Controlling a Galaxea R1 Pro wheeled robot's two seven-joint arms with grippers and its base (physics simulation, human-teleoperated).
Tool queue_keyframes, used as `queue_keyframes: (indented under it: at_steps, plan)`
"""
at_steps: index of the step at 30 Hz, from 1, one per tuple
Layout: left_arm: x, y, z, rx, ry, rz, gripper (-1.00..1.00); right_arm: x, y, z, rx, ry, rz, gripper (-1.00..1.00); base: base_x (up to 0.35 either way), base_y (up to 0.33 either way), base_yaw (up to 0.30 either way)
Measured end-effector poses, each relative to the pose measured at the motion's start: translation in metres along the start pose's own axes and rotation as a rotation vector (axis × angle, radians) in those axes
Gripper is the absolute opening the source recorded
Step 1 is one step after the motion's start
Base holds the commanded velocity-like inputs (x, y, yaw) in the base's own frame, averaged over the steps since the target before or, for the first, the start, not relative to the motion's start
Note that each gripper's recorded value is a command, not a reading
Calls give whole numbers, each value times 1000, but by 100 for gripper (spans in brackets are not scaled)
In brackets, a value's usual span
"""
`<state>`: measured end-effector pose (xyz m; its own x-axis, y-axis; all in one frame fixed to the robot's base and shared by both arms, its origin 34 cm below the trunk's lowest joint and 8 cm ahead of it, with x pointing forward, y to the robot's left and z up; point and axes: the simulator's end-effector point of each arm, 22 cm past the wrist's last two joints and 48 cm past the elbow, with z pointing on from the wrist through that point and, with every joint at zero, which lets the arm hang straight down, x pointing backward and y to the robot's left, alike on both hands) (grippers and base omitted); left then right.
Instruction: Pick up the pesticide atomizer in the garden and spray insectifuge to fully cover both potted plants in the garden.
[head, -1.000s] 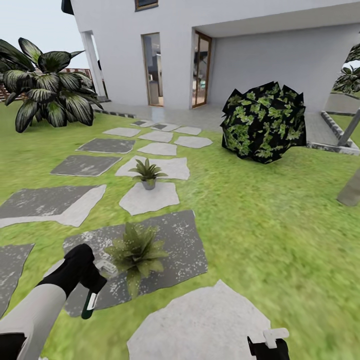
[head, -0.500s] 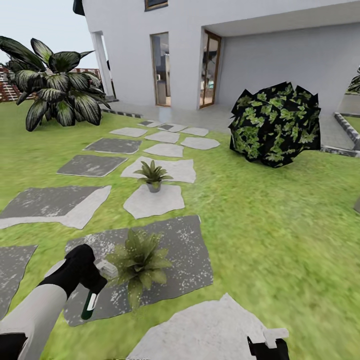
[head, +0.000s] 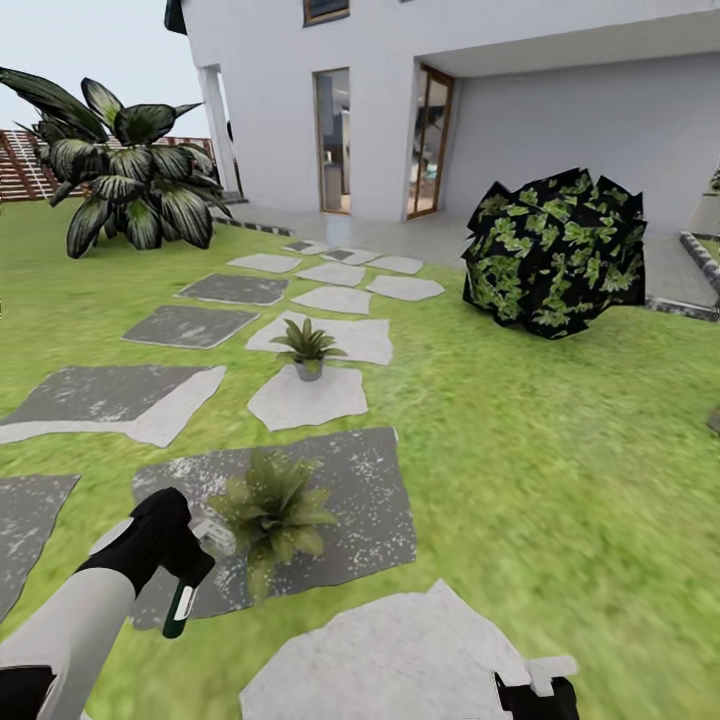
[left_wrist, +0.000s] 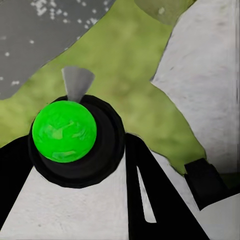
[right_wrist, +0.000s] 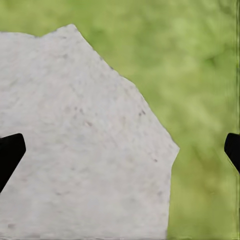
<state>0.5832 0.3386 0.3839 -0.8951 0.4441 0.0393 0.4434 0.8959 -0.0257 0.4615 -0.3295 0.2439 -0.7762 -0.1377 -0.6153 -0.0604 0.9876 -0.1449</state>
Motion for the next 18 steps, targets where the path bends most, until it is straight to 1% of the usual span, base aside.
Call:
queue_keyframes:
  at_steps: [3, 5, 18]
  plan:
    - [0, 0, 0, -1, -1, 0, -100, 0, 0, 0, 0, -1, 0, 100, -33, -267, 22]
    - [0, 0, -1, 0, -2, -1, -100, 0, 0, 0, 0, 0, 0, 100, -7, -271, 155]
    - [-1, -1, 0, 4, -6, -1, -100, -1, -1, 0, 2, -2, 0, 100, 7, -272, 272]
